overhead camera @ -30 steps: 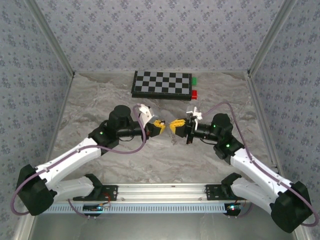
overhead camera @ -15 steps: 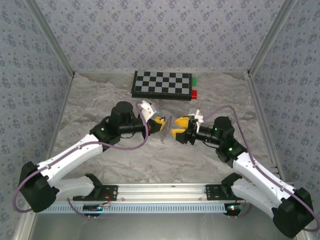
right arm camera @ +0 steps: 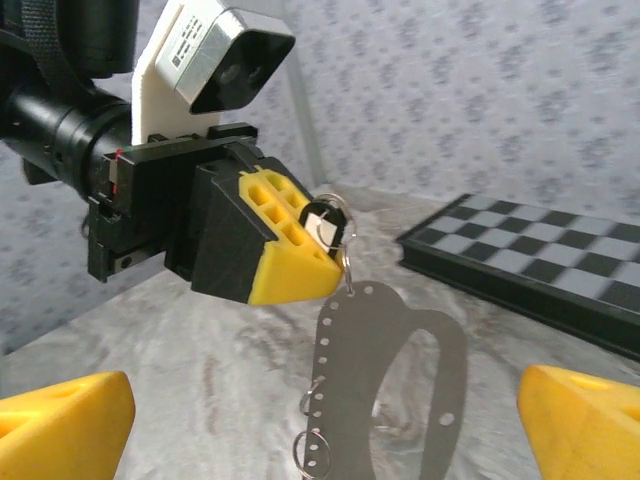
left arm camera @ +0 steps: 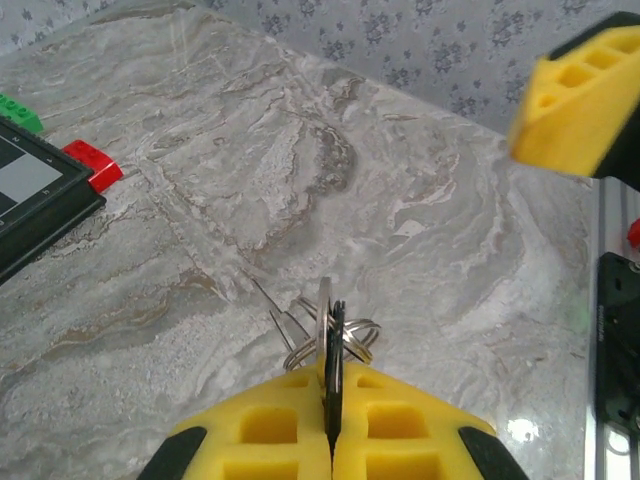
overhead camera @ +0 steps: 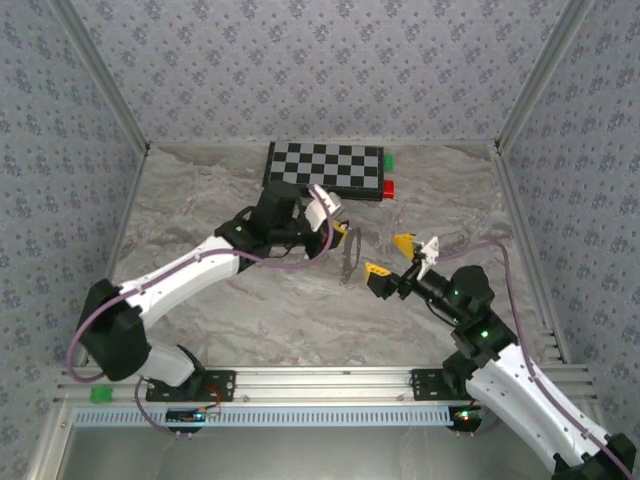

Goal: Put the keys on the keyring

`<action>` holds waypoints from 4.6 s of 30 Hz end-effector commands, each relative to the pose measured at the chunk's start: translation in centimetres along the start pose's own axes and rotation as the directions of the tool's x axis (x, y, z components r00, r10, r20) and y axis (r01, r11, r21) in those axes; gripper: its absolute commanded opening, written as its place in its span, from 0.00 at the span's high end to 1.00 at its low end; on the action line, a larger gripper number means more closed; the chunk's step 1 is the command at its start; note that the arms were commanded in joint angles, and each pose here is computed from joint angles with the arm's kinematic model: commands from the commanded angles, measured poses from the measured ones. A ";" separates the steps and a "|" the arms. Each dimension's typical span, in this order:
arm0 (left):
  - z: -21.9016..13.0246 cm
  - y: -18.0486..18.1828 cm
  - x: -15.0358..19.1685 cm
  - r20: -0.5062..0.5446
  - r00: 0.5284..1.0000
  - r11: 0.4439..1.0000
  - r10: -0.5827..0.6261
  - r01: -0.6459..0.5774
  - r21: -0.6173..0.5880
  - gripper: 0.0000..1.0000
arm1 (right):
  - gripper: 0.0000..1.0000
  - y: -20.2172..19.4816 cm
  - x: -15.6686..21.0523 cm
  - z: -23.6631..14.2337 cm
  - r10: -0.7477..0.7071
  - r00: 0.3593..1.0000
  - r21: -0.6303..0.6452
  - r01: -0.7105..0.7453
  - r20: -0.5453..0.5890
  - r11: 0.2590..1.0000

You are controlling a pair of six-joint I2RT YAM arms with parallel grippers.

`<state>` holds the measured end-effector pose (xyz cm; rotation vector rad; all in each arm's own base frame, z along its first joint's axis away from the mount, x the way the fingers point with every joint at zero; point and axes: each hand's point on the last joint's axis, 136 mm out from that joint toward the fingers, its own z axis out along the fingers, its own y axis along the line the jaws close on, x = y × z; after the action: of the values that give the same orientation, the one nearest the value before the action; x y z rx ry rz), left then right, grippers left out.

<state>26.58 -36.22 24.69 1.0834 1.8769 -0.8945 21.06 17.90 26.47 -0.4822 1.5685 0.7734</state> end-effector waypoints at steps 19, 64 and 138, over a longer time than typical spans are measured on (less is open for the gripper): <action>12.9 4.0 -4.2 -0.138 0.987 0.995 -0.088 0.081 -0.060 1.00 | 0.00 -9.1 1.4 -6.3 0.047 0.993 0.530 -0.100 0.112 0.842; 9.5 7.3 9.4 -0.389 0.904 0.973 -0.179 0.102 -0.209 1.00 | 0.00 -8.8 2.2 -6.1 0.057 0.991 0.498 -0.112 0.123 0.860; -11.3 11.4 7.4 0.124 0.961 0.689 -0.246 0.263 -0.675 0.15 | 0.00 -9.6 3.6 -3.7 0.055 0.997 0.497 -0.072 0.048 0.865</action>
<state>29.94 -22.42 18.83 0.5463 2.1914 -0.3497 24.15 9.31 19.95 -0.0439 1.7197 0.4087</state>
